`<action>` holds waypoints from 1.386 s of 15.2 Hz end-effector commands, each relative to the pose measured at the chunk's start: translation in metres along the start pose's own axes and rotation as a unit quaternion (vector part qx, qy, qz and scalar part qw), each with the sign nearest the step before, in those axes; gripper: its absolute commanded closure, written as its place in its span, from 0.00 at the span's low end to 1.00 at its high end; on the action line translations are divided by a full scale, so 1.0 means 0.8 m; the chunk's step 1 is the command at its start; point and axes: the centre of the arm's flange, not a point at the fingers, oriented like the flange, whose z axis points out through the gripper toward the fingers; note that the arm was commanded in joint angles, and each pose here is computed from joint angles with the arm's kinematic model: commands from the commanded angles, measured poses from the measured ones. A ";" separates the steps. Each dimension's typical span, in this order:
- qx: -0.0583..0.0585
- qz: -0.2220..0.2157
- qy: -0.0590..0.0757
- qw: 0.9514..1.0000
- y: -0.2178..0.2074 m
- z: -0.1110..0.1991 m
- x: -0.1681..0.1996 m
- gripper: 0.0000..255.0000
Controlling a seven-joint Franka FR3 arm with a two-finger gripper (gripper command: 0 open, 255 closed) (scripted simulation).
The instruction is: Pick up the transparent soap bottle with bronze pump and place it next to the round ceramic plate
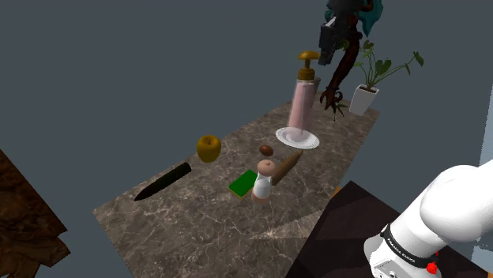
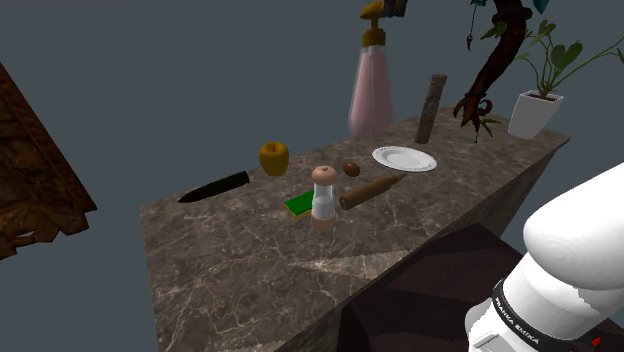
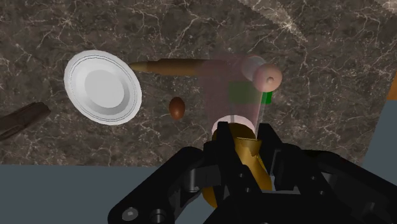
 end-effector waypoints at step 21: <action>0.000 -0.001 0.000 1.000 0.300 -0.123 -0.105 1.00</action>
